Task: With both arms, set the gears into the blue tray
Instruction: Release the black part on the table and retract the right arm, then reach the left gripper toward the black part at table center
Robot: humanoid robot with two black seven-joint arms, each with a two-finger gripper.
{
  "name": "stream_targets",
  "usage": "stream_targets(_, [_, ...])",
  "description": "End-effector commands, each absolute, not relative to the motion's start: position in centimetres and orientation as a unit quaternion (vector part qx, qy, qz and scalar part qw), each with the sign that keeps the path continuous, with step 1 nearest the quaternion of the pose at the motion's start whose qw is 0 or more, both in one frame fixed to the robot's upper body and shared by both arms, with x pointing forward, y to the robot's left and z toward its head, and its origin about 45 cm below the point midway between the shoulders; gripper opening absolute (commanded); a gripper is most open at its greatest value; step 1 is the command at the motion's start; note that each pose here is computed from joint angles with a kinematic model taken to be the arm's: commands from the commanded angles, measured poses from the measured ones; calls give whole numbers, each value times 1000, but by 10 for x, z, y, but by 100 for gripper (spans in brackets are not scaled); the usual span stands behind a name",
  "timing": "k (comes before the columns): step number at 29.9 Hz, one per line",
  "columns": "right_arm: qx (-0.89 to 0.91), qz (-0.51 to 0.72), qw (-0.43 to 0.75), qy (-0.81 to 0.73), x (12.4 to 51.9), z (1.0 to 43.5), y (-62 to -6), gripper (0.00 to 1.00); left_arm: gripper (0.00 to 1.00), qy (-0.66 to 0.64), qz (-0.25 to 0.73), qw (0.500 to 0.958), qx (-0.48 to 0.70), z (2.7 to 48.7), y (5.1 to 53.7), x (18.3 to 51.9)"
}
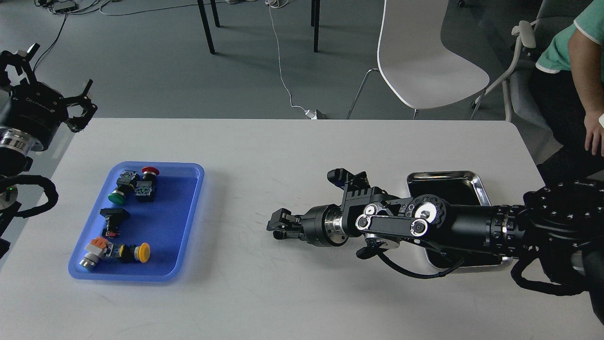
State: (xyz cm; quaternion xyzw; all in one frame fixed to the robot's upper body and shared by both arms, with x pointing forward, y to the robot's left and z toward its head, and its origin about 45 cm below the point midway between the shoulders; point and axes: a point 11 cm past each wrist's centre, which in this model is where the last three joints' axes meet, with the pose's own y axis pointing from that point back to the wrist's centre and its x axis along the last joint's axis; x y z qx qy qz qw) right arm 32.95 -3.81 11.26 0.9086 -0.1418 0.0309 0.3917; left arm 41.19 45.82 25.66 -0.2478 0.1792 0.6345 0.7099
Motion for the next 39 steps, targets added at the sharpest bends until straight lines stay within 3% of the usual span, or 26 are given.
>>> stream_targets(1, [910,41,384,-149,339,124,-34,87,98,179,635,710,-247,256,459,412])
stream_targets(6, [925,62,336,-166,365,176,-12,92,98,179,636,709,-245,256,459,411])
stream_targets(12, [941,76,290,-155,366,216,9,92,98,176,639,709,-240,257,463,410])
stream_targets(17, [935,61,251,-244,406,256,-65,93,98,167,634,721,-226,265,462,408])
stream_targets(23, [902,-31,146,-404,432,309,-215,94,98,150,614,748,-203,289,448,400])
stream_targets(30, [860,-93,24,-501,407,325,-356,94,98,109,567,810,-105,305,413,385])
stream_targets(39, [786,-171,-95,-587,360,290,-458,94,98,-30,446,893,57,319,345,358])
